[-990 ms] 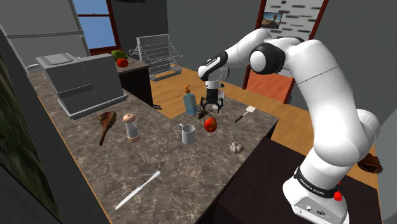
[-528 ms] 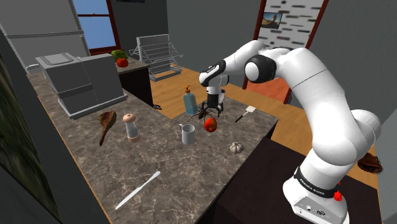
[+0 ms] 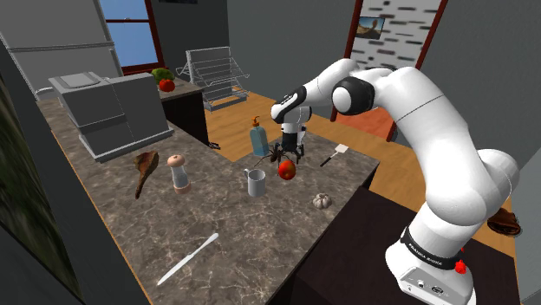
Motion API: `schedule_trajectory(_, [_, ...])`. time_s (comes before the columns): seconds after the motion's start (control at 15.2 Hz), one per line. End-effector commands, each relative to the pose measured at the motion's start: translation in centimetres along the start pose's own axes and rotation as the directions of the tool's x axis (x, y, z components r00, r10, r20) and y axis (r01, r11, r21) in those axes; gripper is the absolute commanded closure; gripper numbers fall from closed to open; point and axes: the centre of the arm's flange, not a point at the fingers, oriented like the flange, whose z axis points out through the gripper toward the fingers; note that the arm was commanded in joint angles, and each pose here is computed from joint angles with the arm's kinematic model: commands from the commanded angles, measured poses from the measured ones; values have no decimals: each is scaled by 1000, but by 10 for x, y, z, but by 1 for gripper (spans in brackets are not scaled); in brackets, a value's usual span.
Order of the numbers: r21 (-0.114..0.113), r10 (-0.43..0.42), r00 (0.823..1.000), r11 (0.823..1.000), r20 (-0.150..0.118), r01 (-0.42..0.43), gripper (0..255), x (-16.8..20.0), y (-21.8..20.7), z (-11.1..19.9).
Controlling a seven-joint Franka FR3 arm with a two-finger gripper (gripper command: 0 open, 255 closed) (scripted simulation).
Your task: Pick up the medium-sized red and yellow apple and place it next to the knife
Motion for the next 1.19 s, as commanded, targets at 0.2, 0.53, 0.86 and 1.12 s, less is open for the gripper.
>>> schedule_trajectory(0.2, [0, 0, 1000, 1000, 0, 0, 255, 0, 0, 0])
schedule_trajectory(0.53, [0, 0, 1000, 1000, 0, 0, 255, 0, 1, 1])
schedule_trajectory(0.86, [0, 0, 1000, 1000, 0, 0, 255, -2, 0, -5])
schedule_trajectory(1.12, [0, 0, 1000, 1000, 0, 0, 255, -9, 2, -25])
